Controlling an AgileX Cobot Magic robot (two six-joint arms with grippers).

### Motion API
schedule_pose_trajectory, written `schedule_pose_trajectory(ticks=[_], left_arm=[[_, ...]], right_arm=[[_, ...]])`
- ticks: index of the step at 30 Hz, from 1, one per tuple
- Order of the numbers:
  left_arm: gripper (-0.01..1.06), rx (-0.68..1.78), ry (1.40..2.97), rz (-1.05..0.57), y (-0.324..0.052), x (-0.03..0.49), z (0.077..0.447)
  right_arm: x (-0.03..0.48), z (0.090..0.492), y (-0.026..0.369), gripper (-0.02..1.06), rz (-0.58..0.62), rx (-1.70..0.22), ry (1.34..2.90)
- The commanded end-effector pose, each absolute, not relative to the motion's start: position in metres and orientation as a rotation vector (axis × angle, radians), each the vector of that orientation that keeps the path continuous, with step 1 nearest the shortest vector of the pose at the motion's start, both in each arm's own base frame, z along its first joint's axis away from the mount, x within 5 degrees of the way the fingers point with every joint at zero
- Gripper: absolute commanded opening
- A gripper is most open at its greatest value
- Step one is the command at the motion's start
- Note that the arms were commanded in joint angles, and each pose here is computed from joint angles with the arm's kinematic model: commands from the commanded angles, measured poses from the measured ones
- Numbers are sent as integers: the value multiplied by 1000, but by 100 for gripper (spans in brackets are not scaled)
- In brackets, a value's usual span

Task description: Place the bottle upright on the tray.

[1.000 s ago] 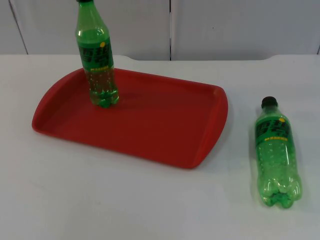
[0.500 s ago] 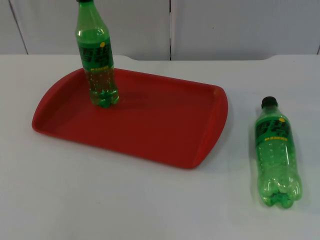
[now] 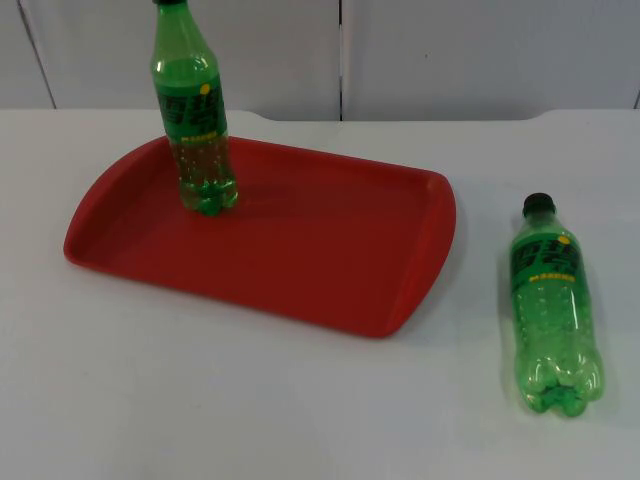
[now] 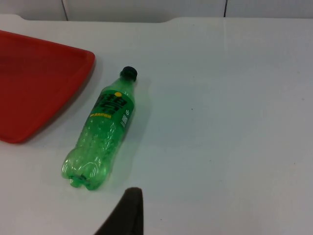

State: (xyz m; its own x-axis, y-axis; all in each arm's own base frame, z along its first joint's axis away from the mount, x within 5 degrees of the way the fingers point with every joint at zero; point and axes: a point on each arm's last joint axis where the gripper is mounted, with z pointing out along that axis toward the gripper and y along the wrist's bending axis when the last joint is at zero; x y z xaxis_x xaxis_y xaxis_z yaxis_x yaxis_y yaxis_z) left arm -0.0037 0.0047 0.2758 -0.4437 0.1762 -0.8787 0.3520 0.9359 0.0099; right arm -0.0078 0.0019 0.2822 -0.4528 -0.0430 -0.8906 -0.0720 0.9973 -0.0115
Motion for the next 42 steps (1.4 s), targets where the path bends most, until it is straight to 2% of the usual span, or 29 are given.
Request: schedule_pose_trajectory(ticks=[1,42], left_arm=[[105,385,2034,-230,4,-4,275],[105,385,2034,-225,4,-4,275]], right_arm=[[-8,280,2,102,32,-75,2044],[-8,280,2,102,35,-67,2044]])
